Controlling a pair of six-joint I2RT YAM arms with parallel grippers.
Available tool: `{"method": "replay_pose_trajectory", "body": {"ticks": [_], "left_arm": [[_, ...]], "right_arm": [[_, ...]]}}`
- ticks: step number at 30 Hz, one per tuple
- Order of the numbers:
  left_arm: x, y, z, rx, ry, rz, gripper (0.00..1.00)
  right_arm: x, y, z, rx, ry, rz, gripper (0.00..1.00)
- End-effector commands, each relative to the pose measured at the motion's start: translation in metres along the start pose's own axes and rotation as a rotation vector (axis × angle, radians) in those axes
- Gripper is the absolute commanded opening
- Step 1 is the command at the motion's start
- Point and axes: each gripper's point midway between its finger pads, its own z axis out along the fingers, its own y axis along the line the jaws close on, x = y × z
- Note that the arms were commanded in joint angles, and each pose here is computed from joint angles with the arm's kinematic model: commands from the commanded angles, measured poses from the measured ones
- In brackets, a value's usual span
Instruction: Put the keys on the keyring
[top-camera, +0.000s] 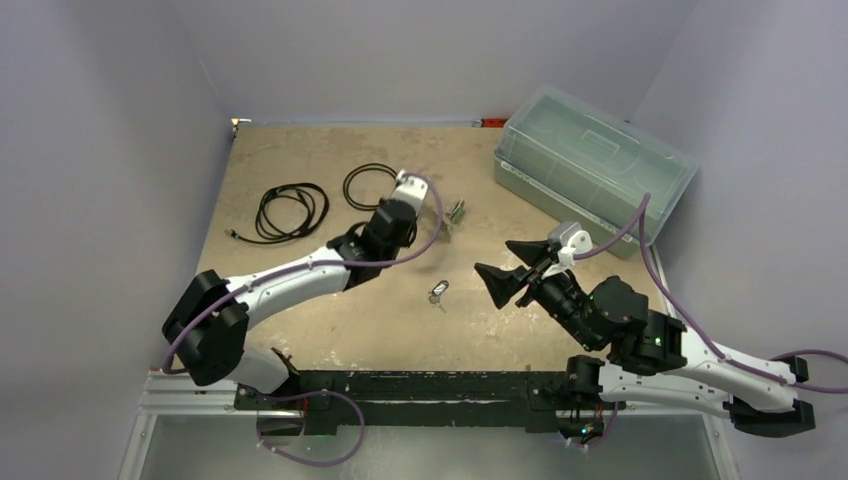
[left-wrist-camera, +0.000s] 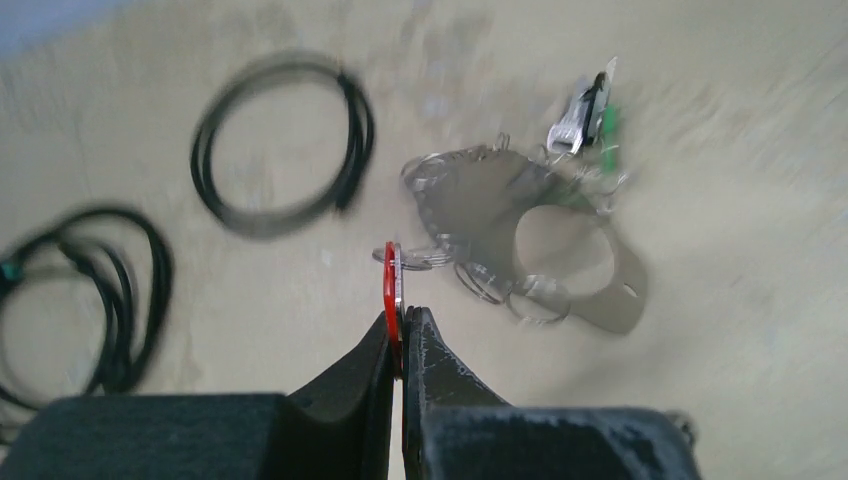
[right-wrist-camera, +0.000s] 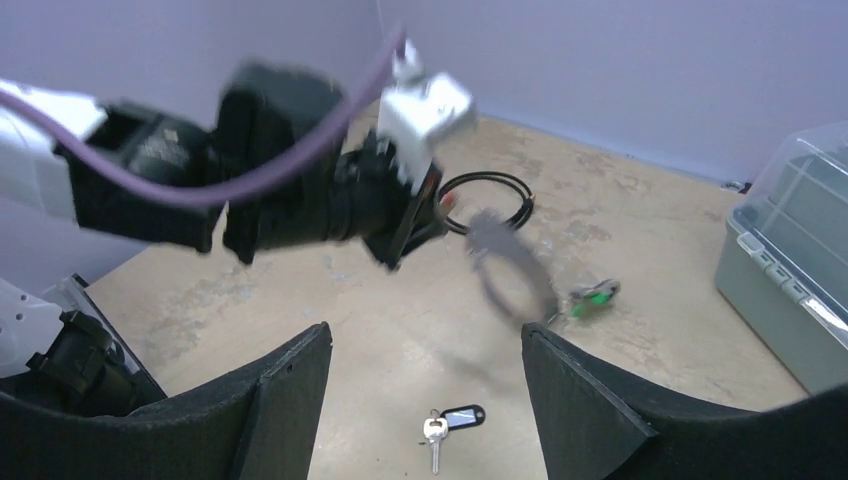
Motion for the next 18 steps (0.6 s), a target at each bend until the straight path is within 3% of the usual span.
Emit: {"method": "replay_pose_trajectory", "body": {"ticks": [1,13,18], "left_arm": [[0.082,0.021,-0.002,-0.084,0.086,-0.117,0.0],[0.172,0.023,-0.029,-0.074,0.342,-0.149,0.0],[0.189,0.028,-0.044,-0.079,0.381,-0.179,0.0]], "right_arm": [[-0.003,0.002,0.002,0.001,-0.006,0.032,0.73],[-0.001,0.008,0.014,0.008,0.005,-0.012,0.74],[0.002,0.004,0.019,0.058,0.008,-0.005,0.77]]}}
